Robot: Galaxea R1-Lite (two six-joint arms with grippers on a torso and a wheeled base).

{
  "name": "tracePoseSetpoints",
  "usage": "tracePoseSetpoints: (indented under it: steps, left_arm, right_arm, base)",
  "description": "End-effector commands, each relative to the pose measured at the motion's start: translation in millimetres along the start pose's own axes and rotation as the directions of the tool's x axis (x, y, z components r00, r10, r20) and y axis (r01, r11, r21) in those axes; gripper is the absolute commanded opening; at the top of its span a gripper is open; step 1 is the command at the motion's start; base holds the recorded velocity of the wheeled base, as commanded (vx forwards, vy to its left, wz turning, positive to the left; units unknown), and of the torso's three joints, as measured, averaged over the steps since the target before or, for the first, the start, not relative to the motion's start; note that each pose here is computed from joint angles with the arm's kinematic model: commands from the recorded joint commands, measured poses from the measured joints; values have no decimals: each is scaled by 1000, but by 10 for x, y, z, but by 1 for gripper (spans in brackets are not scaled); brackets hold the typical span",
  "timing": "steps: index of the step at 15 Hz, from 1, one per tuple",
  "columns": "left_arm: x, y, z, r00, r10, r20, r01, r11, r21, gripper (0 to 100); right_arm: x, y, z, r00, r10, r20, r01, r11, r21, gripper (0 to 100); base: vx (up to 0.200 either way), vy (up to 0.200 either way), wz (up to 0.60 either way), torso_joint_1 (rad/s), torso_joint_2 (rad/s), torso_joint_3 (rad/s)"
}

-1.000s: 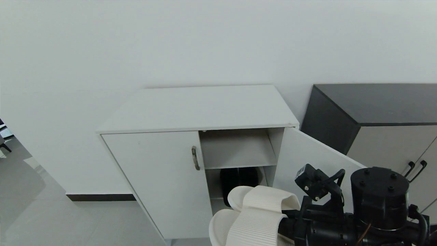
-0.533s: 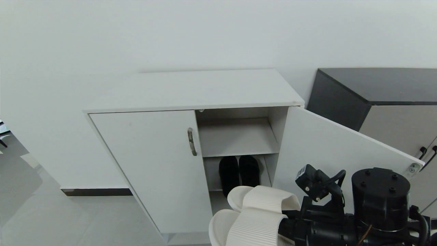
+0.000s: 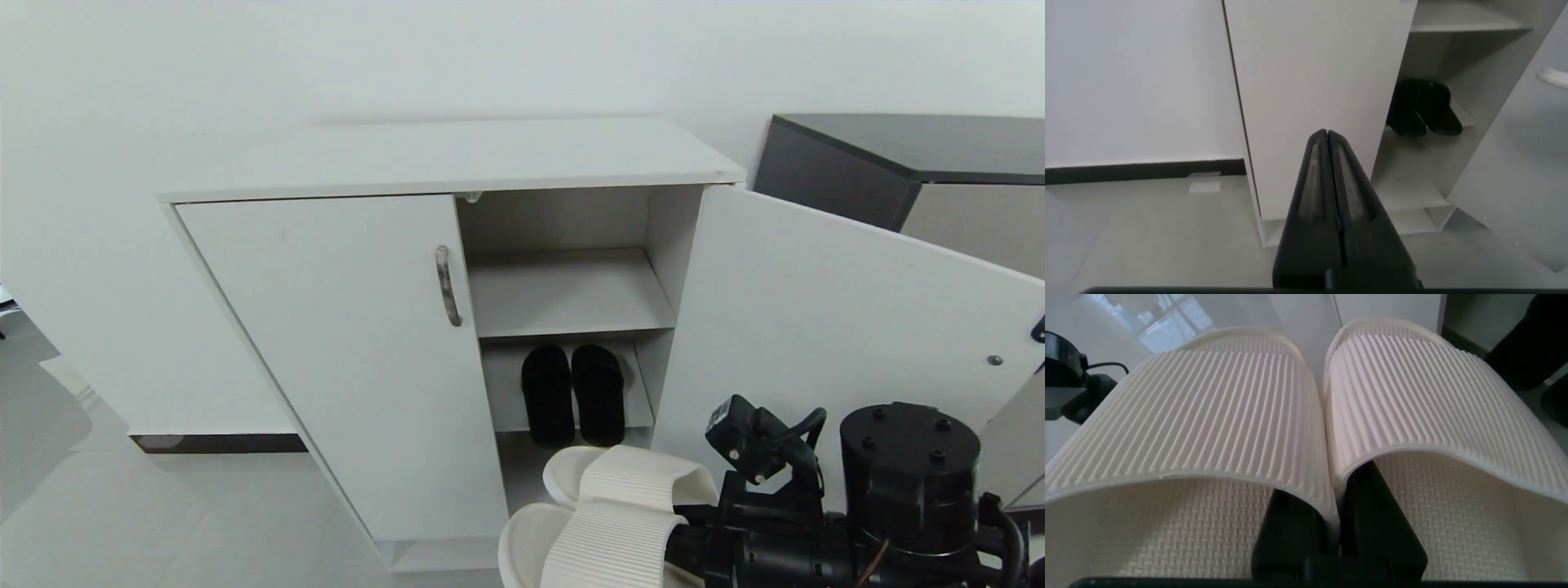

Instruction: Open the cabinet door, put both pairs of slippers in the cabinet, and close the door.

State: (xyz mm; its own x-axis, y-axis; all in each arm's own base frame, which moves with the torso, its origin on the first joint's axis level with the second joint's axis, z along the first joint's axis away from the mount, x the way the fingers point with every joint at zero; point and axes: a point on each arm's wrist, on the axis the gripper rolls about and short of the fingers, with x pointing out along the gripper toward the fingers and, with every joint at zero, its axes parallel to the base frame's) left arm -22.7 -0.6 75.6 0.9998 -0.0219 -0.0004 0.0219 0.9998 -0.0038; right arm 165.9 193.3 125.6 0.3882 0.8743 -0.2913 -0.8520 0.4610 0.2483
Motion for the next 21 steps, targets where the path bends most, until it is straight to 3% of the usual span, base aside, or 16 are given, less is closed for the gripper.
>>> tracePoseSetpoints:
  steps: [1,9,11,12,13,14,15,16,17,18,19,20,21]
  left_arm:
    - [0,0,0,1000,0,0,0,1000,-1,0]
    - [0,0,0,1000,0,0,0,1000,-1,0]
    - [0,0,0,1000,0,0,0,1000,-1,0]
    - [0,0,0,1000,0,0,0,1000,-1,0]
    - [0,0,0,1000,0,0,0,1000,-1,0]
    - [1,0,1,1000,0,-1,0,1000,1,0]
    - [1,0,1,1000,0,-1,0,1000,1,0]
    - [0,0,0,1000,0,0,0,1000,1,0]
    - [0,0,0,1000,0,0,0,1000,1,0]
    - [0,0,0,1000,2,0,-2,1000,1,0]
    - [0,1,0,1000,4,0,-4,1000,-1,0]
    - [0,0,0,1000,2,0,-2,1000,1,0]
    - [0,0,0,1000,2,0,-2,1000,1,0]
  right_arm:
    - [4,4,-8,1000,2,-3,-2,1000,0,0]
    - [1,10,-25,1000,4,-10,-4,1000,-20,0]
    - [-22,96,-117,999,26,-33,-29,994,-103,0]
    - [1,140,-67,1000,18,-4,-18,988,-152,0]
    - [108,219,120,995,-92,40,97,985,-141,0]
    - [245,358,333,956,-291,30,292,949,-121,0]
    - [288,419,448,936,-350,31,351,930,-109,0]
    - [418,685,838,879,-477,13,477,879,4,0]
    - [535,818,1070,821,-570,23,567,820,73,0]
    - [700,806,1139,713,-700,31,698,713,66,0]
    - [885,761,1146,629,-775,64,771,632,74,0]
    - [1025,689,1142,595,-799,89,794,601,95,0]
    - [1093,651,1148,591,-799,112,790,602,117,0]
  base:
    - [0,0,0,-159,461,305]
    - [0,0,0,-94,347,249]
    - [0,0,0,-9,25,21]
    - [0,0,0,0,0,0]
    - [0,0,0,0,0,0]
    - [0,0,0,0,0,0]
    - [0,0,0,0,0,0]
    - [0,0,0,0,0,0]
    - [0,0,0,0,0,0]
    - [0,0,0,0,0,0]
    - [0,0,0,0,0,0]
    - [0,0,0,0,0,0]
    - [0,0,0,0,0,0]
